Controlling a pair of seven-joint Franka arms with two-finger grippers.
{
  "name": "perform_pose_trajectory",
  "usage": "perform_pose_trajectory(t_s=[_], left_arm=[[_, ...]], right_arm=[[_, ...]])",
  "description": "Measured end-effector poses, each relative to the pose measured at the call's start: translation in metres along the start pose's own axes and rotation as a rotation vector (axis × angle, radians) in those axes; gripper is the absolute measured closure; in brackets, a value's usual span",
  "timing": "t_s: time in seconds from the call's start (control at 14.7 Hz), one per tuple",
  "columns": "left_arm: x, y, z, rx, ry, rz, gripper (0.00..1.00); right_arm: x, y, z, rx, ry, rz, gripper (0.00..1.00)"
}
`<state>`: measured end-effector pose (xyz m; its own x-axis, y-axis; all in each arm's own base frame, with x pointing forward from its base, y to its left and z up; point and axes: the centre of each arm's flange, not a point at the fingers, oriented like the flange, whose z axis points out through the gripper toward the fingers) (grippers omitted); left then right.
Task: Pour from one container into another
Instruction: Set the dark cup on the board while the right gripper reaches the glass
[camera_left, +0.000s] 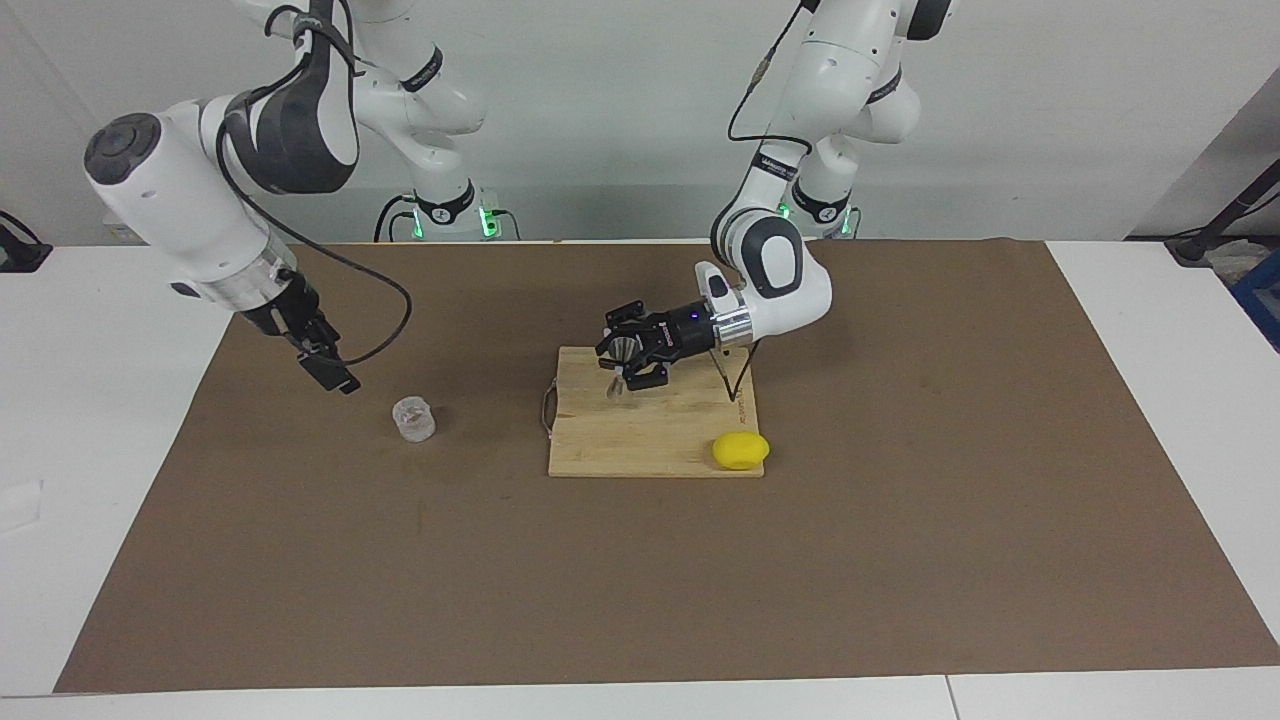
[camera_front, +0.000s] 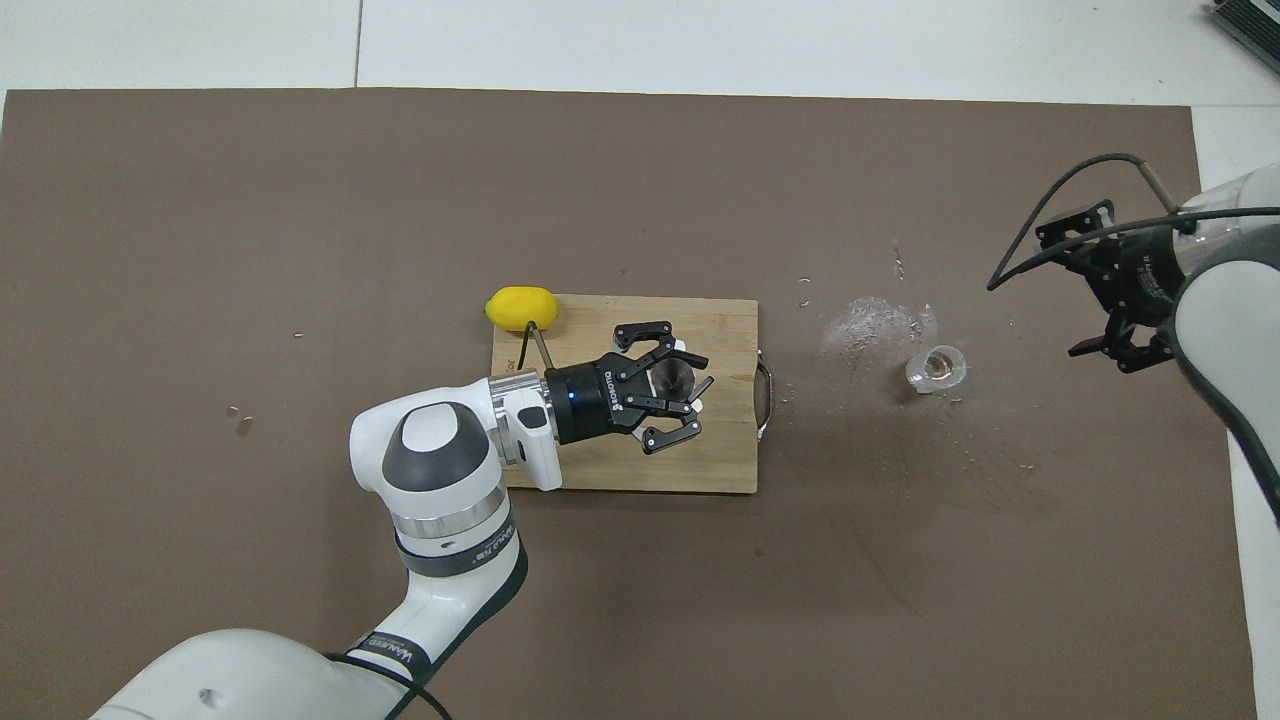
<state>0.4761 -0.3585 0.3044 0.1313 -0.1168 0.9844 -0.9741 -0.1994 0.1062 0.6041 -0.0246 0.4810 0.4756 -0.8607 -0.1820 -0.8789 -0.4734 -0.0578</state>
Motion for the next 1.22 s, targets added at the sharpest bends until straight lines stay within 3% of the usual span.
perform_pose_trajectory(t_s=[0.2, 0.61, 0.88, 1.15, 1.22], left_arm=[[-0.007, -0.001, -0.001, 0.034, -0.038, 0.034, 0.78], [-0.014, 0.005, 0.004, 0.044, -0.052, 0.053, 0.78], [-0.020, 0.004, 0.000, 0.069, -0.067, 0.038, 0.78], [-0.023, 0.004, -0.002, 0.087, -0.065, 0.022, 0.78], [-0.023, 0.002, -0.004, 0.092, -0.064, 0.020, 0.72]], right_arm=[[0.009, -0.008, 0.029, -0.007, -0.027, 0.090, 0.00], [0.030, 0.013, 0.067, 0.028, -0.194, 0.294, 0.00], [0.032, 0.019, 0.075, 0.053, -0.182, 0.318, 0.02], [0.048, 0.041, 0.107, 0.020, -0.198, 0.366, 0.04], [0.051, 0.044, 0.113, 0.013, -0.203, 0.365, 0.04]])
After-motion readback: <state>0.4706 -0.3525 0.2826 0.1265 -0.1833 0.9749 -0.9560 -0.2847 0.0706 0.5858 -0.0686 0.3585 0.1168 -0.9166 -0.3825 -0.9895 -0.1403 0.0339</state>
